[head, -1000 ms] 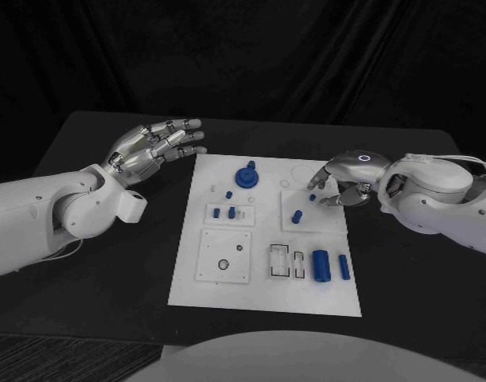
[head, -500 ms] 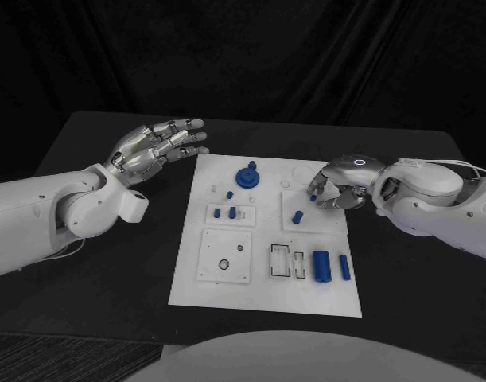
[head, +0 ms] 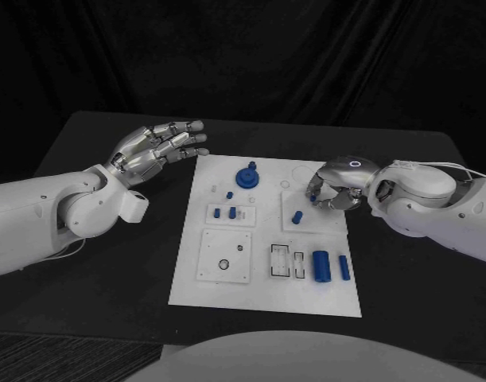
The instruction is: Assemble the parts on the task board
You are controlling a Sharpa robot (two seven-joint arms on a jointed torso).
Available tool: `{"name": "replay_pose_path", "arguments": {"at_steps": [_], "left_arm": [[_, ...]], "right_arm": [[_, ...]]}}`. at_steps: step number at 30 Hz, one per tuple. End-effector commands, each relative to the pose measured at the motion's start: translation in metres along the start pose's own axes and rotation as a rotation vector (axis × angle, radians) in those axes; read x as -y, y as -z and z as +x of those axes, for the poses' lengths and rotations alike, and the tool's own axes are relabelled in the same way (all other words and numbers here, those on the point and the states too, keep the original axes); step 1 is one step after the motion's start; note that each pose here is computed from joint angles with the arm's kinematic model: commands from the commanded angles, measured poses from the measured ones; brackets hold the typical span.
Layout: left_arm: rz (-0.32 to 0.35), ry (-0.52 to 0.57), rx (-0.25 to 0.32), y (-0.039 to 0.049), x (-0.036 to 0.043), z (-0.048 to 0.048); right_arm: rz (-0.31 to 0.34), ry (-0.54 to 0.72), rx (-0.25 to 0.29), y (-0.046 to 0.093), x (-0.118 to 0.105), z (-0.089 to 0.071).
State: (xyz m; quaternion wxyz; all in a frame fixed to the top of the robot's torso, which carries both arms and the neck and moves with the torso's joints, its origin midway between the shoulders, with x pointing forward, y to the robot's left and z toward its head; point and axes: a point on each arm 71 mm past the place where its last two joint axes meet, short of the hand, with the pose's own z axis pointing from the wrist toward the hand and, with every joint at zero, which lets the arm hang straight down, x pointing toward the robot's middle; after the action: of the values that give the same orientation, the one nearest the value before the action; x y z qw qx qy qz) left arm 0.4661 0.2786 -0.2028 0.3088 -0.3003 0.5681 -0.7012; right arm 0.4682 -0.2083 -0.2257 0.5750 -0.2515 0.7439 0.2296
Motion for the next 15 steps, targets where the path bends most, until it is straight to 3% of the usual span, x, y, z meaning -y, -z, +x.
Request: {"name": "replay_pose_path", "arguments": {"at_steps": [1,15], "left_arm": [[0.173,0.021,-0.007,0.0001,0.0112,0.0009],[0.152,0.027,-0.009,0.0004,0.0061,0.0003]], "right_arm": [[-0.019,0.003,0.011,-0.0006,-0.0023,0.0021],[-0.023,-0.004,0.016,-0.0044,-0.0027,0.0059]]}}
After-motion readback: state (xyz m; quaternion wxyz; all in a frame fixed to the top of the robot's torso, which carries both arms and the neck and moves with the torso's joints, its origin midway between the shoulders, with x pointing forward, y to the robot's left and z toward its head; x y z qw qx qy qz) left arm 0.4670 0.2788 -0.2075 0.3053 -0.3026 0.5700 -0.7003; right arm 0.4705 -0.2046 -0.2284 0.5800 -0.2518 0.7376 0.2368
